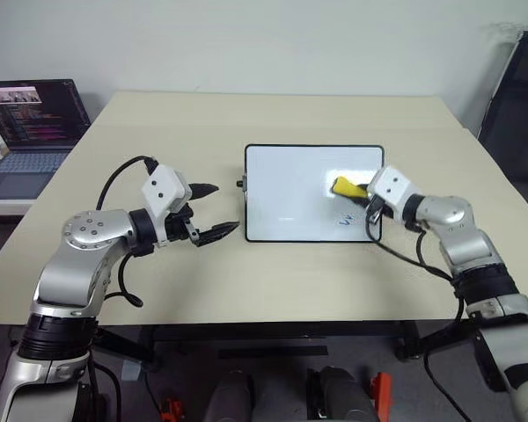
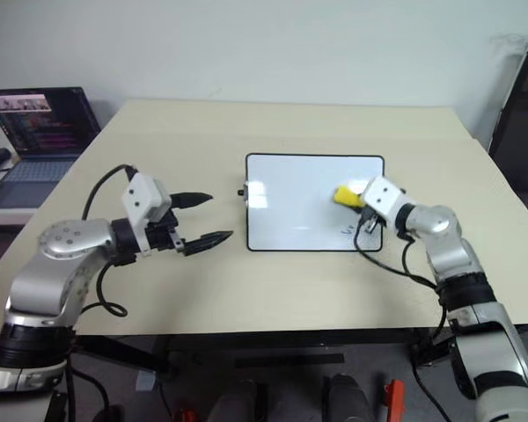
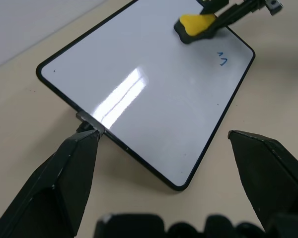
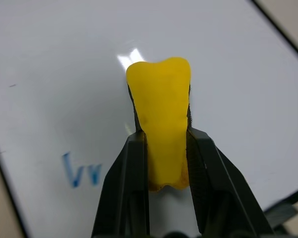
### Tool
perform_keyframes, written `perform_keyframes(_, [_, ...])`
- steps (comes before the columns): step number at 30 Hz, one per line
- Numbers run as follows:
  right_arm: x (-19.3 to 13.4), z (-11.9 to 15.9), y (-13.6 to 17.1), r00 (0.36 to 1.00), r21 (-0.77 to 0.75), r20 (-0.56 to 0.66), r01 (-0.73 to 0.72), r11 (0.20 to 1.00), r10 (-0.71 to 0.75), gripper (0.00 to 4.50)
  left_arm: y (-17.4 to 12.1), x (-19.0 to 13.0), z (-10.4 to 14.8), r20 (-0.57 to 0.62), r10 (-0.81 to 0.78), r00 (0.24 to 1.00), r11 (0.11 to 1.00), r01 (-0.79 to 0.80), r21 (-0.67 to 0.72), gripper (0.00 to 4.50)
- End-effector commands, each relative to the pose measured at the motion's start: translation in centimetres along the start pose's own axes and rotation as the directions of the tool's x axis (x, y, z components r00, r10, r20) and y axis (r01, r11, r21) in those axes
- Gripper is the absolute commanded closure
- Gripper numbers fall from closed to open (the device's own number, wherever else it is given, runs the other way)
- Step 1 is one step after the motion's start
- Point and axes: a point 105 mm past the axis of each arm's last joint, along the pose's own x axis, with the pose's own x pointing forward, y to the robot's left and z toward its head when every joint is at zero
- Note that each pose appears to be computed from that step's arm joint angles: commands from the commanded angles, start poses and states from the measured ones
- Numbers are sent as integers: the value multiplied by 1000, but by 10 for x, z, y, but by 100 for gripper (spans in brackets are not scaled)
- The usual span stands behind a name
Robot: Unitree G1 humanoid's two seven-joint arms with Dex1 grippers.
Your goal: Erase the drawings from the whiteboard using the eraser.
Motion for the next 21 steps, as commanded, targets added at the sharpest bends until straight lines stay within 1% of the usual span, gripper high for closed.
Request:
perform_keyframes(1, [0, -23, 9, 996, 52, -86, -17, 999, 21, 380, 3, 0, 11, 32, 3, 999, 999, -4, 44, 0])
perform_keyframes(4, [-3, -15, -11, 997, 54, -57, 60, 997, -57, 381, 3, 1, 12, 34, 0, 999, 999, -2, 46, 0])
perform_keyframes(7, [-13, 6, -35, 992, 85, 28, 117, 989, -120, 381, 3, 2, 14, 37, -3, 999, 999, 1, 50, 0])
perform_keyframes(9, [-30, 23, -49, 987, 115, 98, 113, 987, -124, 381, 3, 2, 16, 40, -1, 999, 999, -1, 54, 0])
perform_keyframes(10, [-45, 29, -55, 987, 120, 122, 92, 988, -106, 381, 4, 0, 17, 40, 4, 999, 998, -6, 57, 0])
perform_keyframes(12, [-64, 33, -58, 988, 123, 135, 54, 991, -71, 381, 5, -2, 18, 39, 10, 999, 998, -13, 60, 0])
perform_keyframes(14, [-90, 23, -59, 993, 104, 115, 24, 994, -36, 381, 7, -5, 16, 33, 23, 999, 998, -24, 59, 0])
perform_keyframes(16, [-106, 15, -60, 996, 102, 89, 14, 995, -23, 381, 8, -7, 14, 30, 29, 999, 998, -31, 57, 0])
perform_keyframes(19, [-128, -11, -66, 998, 60, -36, 47, 997, -45, 381, 10, -9, 13, 22, 35, 999, 998, -37, 58, 0])
perform_keyframes(21, [-140, -22, -66, 994, 32, -95, 48, 998, -45, 381, 10, -10, 14, 19, 35, 999, 998, -36, 60, 0])
